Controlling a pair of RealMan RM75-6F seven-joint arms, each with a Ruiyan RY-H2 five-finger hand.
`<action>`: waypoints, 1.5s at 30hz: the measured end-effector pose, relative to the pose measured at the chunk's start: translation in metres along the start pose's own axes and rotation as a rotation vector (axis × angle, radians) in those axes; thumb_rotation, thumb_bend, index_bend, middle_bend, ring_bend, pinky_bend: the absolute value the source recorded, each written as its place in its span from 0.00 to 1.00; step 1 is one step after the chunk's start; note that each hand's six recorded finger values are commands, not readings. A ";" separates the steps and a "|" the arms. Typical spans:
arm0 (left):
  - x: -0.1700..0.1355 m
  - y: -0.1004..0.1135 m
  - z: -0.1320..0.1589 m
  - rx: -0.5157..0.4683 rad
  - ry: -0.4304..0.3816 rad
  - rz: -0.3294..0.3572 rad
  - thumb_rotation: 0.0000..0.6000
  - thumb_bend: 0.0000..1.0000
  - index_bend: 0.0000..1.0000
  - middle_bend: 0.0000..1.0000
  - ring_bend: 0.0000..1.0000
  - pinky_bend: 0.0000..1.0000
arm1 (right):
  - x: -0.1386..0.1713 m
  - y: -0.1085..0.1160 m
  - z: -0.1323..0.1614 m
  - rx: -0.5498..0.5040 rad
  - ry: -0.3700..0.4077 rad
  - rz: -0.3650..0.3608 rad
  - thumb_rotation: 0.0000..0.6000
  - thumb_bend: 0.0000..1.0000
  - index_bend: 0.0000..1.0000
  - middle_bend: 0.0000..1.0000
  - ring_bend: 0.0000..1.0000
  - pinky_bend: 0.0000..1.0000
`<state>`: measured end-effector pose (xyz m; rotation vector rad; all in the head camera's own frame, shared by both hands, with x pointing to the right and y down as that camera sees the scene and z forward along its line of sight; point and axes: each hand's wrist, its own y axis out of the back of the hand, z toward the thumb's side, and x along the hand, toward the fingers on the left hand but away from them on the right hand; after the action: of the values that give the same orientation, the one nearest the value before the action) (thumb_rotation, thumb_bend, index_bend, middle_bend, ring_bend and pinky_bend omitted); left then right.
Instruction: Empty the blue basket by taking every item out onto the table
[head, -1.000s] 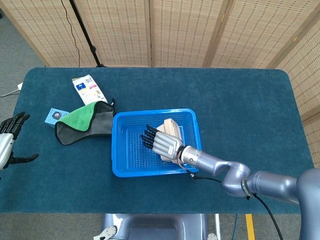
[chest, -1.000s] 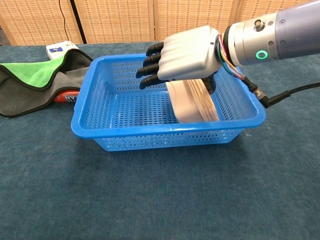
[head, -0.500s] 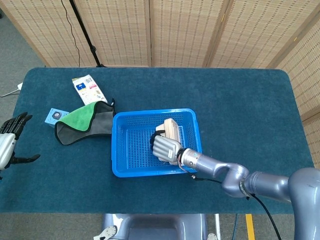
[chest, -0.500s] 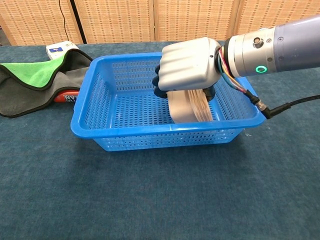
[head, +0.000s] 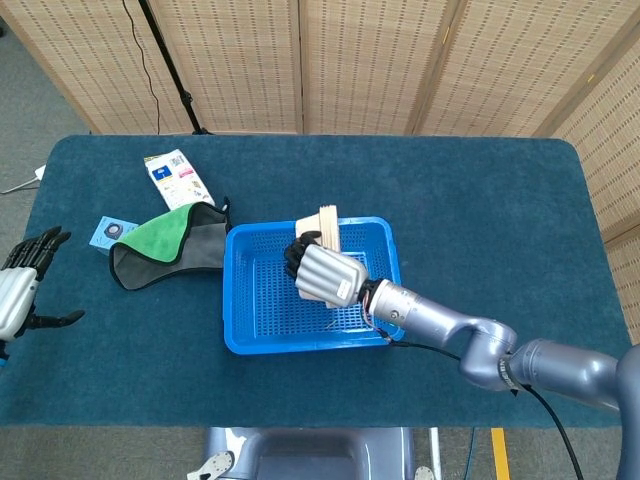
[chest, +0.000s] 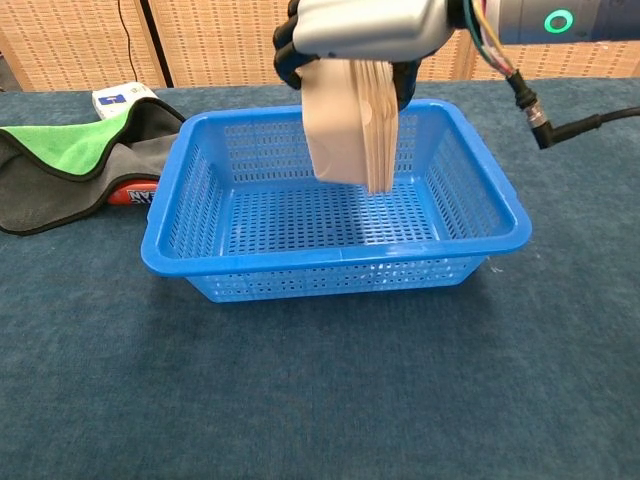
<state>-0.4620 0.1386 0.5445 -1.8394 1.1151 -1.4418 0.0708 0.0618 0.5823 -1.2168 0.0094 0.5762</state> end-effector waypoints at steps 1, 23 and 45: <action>0.000 0.000 0.000 0.000 -0.002 -0.001 1.00 0.10 0.00 0.00 0.00 0.00 | 0.003 -0.002 -0.006 -0.001 -0.024 0.004 1.00 0.00 0.69 0.43 0.37 0.57; -0.009 -0.005 0.009 0.007 -0.033 -0.010 1.00 0.10 0.00 0.00 0.00 0.00 | 0.137 -0.146 -0.096 -0.107 -0.399 0.451 1.00 0.00 0.00 0.00 0.00 0.00; -0.045 -0.014 -0.031 0.055 0.055 0.073 1.00 0.10 0.00 0.00 0.00 0.00 | 0.239 -0.083 -0.073 -0.373 -0.787 0.233 1.00 0.00 0.00 0.00 0.00 0.00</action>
<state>-0.4916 0.1865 0.5421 -1.7135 1.1449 -1.4745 0.3321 0.0779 0.5548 -1.2804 -0.6516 1.2729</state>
